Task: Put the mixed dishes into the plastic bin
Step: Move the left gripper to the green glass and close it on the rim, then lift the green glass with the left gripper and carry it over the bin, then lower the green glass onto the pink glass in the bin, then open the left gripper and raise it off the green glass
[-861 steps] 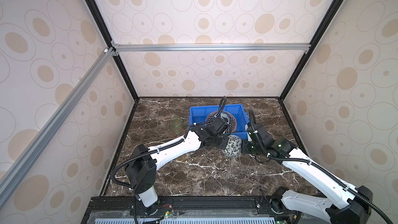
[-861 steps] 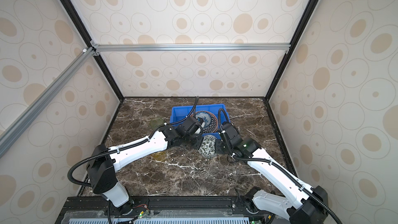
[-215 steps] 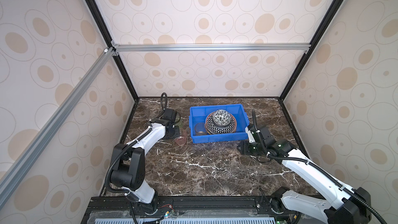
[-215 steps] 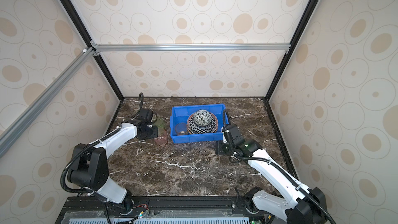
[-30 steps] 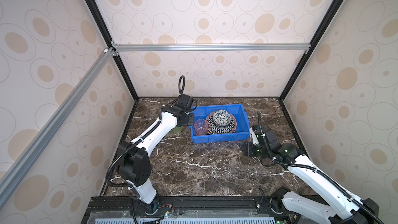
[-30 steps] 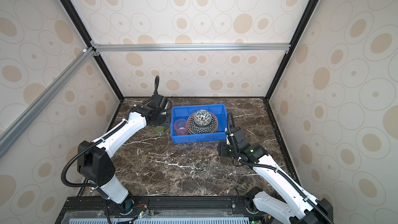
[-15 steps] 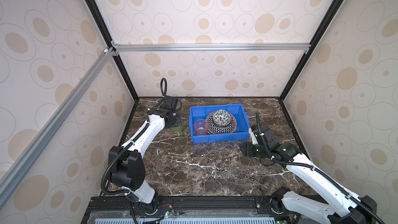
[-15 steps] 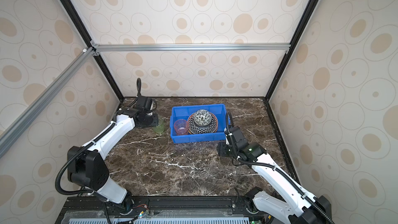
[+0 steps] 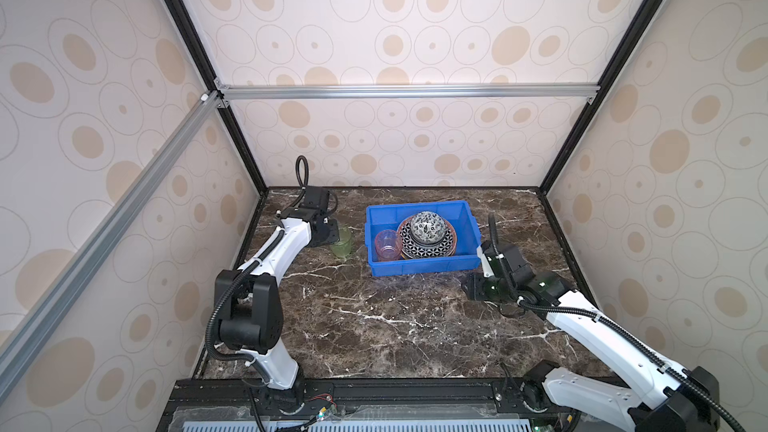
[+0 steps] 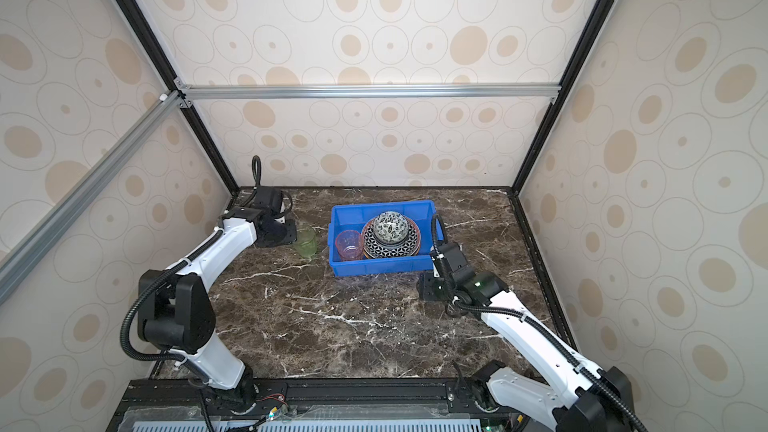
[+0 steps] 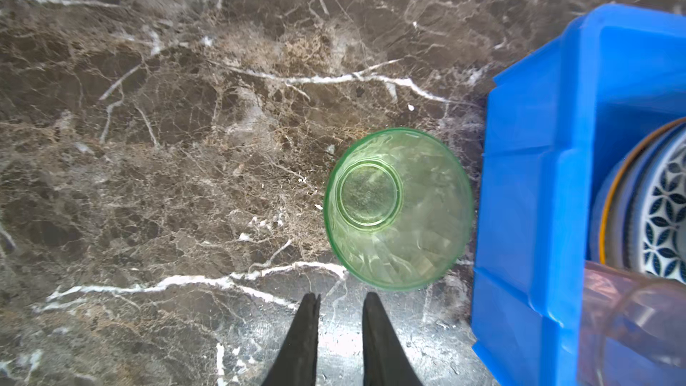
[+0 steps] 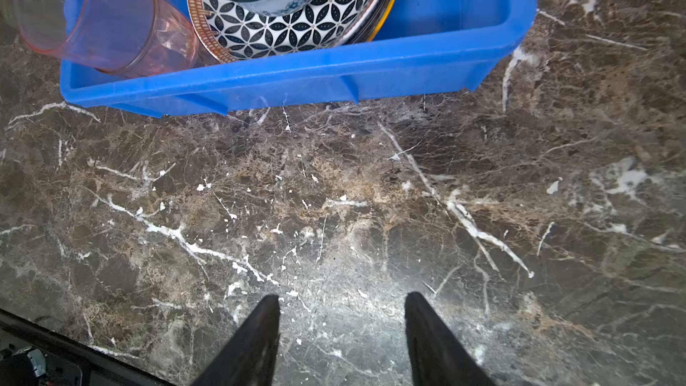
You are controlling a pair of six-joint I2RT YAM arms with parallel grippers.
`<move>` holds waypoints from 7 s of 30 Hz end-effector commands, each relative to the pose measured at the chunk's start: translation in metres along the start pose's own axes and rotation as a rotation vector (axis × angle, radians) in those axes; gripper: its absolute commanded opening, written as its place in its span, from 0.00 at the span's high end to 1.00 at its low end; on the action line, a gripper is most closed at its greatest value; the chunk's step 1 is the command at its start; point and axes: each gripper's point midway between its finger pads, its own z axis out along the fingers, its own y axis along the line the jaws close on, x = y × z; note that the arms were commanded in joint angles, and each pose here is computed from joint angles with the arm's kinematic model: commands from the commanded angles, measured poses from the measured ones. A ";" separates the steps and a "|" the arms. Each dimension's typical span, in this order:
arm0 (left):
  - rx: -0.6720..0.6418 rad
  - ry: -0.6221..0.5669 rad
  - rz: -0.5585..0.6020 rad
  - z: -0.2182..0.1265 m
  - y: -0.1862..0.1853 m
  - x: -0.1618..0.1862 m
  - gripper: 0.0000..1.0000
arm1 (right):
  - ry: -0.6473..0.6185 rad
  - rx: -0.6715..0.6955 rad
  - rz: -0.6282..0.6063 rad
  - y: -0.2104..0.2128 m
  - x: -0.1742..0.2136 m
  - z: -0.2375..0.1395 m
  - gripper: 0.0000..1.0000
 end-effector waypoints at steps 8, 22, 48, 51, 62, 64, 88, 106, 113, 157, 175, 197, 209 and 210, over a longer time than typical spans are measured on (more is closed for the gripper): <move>-0.008 0.001 0.016 0.019 0.002 -0.018 0.77 | -0.018 0.002 0.005 0.004 -0.012 -0.002 0.43; -0.039 0.048 0.023 0.045 0.006 -0.016 0.80 | -0.011 0.016 0.001 0.002 -0.011 0.001 0.43; -0.056 0.019 0.034 0.010 0.012 -0.018 1.00 | -0.003 -0.002 0.002 0.003 -0.006 -0.001 0.43; -0.054 0.006 0.033 -0.001 0.013 -0.018 1.00 | -0.011 -0.006 0.005 0.002 -0.005 -0.004 0.43; -0.022 -0.064 0.045 -0.050 0.008 -0.023 1.00 | -0.033 -0.012 0.016 0.000 -0.004 -0.014 0.43; -0.016 -0.078 0.052 -0.059 0.005 -0.025 1.00 | -0.036 -0.015 0.020 0.001 -0.004 -0.016 0.43; 0.057 -0.163 0.177 -0.121 -0.056 -0.026 1.00 | -0.051 -0.023 0.034 -0.002 0.000 -0.025 0.43; 0.151 -0.225 0.252 -0.147 -0.106 -0.024 1.00 | -0.060 -0.006 0.039 -0.006 0.000 -0.030 0.43; 0.182 -0.245 0.268 -0.156 -0.120 -0.027 1.00 | -0.059 -0.003 0.040 -0.006 0.001 -0.029 0.43; 0.151 -0.054 0.389 -0.075 -0.161 0.013 1.00 | -0.074 0.019 0.026 -0.011 0.000 -0.027 0.42; 0.093 0.028 0.416 -0.047 -0.157 0.027 1.00 | -0.069 0.039 0.018 -0.017 0.005 -0.022 0.42; 0.063 -0.047 0.385 -0.065 -0.155 0.004 0.75 | -0.096 0.038 0.008 -0.015 -0.003 -0.027 0.42; 0.059 -0.240 0.319 -0.130 -0.131 -0.022 0.74 | -0.135 0.063 -0.013 -0.017 -0.014 -0.036 0.40; 0.052 -0.261 0.307 -0.133 -0.127 -0.024 0.74 | -0.140 0.068 -0.017 -0.017 -0.015 -0.037 0.40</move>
